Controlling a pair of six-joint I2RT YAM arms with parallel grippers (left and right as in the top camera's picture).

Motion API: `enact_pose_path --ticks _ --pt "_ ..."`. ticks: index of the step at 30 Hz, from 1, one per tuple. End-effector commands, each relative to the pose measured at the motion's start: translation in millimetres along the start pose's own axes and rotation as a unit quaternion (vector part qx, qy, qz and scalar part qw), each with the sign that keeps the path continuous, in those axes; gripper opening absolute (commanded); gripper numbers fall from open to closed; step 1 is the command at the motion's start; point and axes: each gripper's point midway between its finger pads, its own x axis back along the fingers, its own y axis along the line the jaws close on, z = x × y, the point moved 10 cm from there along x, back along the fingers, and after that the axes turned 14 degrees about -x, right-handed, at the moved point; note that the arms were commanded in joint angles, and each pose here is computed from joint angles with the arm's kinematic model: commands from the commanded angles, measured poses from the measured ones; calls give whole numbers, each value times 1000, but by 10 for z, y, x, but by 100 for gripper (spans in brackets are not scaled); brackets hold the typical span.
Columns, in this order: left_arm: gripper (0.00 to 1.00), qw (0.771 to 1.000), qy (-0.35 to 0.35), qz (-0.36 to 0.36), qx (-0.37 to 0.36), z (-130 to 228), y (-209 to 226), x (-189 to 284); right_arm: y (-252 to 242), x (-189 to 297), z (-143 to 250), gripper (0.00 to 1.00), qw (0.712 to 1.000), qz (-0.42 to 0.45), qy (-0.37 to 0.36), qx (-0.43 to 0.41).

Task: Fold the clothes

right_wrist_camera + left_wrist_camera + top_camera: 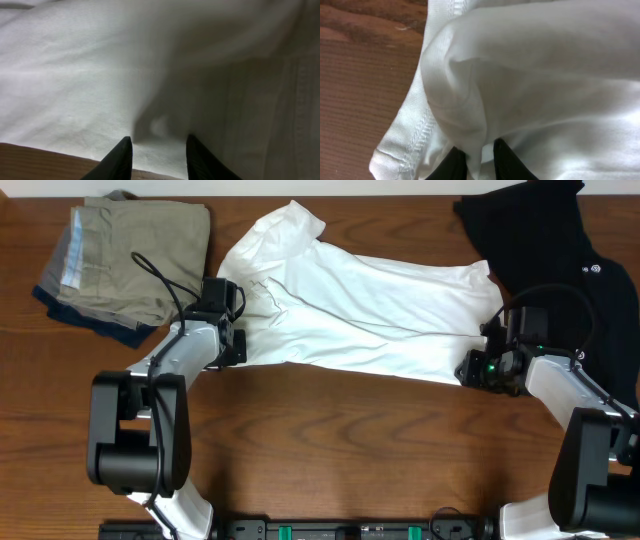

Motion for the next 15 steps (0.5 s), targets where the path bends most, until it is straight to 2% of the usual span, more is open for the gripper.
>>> enact_pose_path --ticks 1,7,15 --pt "19 995 100 8 6 316 -74 -368 -95 -44 98 34 999 40 15 -16" --pt "19 983 182 8 31 544 -92 -421 -203 -14 163 33 997 54 43 -38" --pt "19 960 279 9 22 806 -97 -287 -464 63 202 33 989 106 60 -80"
